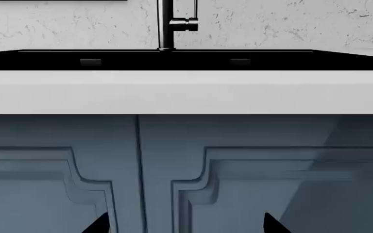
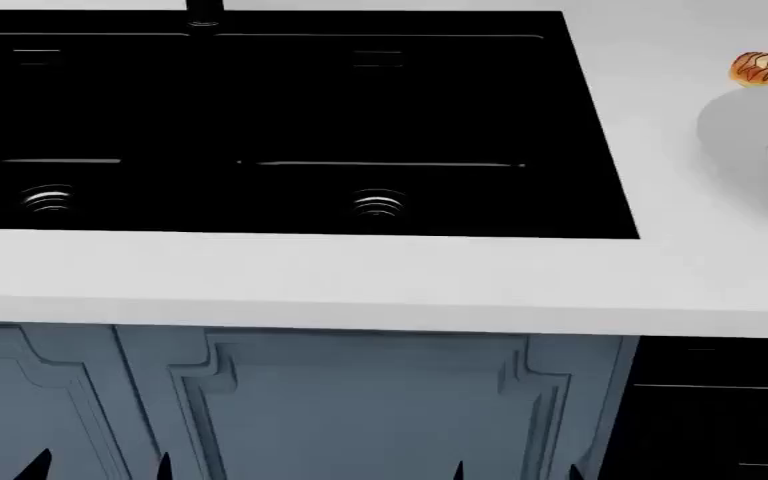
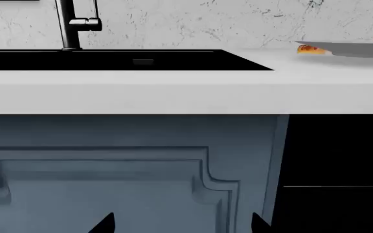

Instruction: Place the pastries on the plates.

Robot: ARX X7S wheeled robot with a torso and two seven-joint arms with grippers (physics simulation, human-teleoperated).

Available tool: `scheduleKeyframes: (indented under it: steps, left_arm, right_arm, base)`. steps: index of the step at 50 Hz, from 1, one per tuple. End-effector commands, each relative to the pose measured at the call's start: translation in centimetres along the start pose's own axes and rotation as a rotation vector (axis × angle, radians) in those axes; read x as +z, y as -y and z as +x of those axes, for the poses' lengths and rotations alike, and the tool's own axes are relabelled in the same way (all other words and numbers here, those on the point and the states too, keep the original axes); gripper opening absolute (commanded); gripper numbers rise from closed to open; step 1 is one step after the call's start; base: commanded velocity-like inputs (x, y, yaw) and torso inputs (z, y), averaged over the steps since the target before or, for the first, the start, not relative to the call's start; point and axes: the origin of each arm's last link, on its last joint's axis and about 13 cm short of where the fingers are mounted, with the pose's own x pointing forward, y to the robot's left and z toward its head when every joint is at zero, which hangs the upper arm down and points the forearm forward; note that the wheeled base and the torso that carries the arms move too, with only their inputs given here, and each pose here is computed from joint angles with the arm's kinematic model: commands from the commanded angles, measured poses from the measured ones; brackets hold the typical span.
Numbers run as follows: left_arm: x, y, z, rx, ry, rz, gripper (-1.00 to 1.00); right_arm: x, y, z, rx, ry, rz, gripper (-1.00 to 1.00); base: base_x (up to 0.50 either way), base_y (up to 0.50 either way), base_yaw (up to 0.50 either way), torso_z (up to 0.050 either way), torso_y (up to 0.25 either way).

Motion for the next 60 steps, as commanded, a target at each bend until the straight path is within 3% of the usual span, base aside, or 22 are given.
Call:
scheduleKeyframes:
  steps: [1,12,23,27,60]
  left_arm:
    - [0.1,0.0,0.0,0.0,0.0,0.0,1.0]
    - [-0.2,0.6,-2.0,-0.021,-0.001,0.005,1.0]
    - [-0.5,0.7,-1.8,-0.005,0.009,0.059,1.0]
    - [-0.3,0.6,-1.7,-0.028,0.002,0.036,1.0]
    - [-0.1,0.2,-1.3,-0.012,-0.037,0.029,1.0]
  right_arm:
    - [0.2,0.0,-0.1,0.0,0.0,0.0,1.0]
    - [-0.1,0.3,-0.8,-0.019,-0.015,-0.024,1.0]
    - [-0.6,0.2,-0.9,-0.025,-0.033,-0.027,1.0]
    - [-0.7,0.4,-1.0,-0.033,-0.042,-0.034,1.0]
    - [-1.0,0.6,-1.7,-0.047,-0.065,-0.05,1.0]
  base:
    - [0.0,0.0,0.0,0.0,0.0]
    - [0.0,0.0,0.0,0.0,0.0]
    - [0.0,0.0,0.0,0.0,0.0]
    - [0.0,0.0,0.0,0.0,0.0]
    - [0.0,0.0,0.0,0.05,0.0]
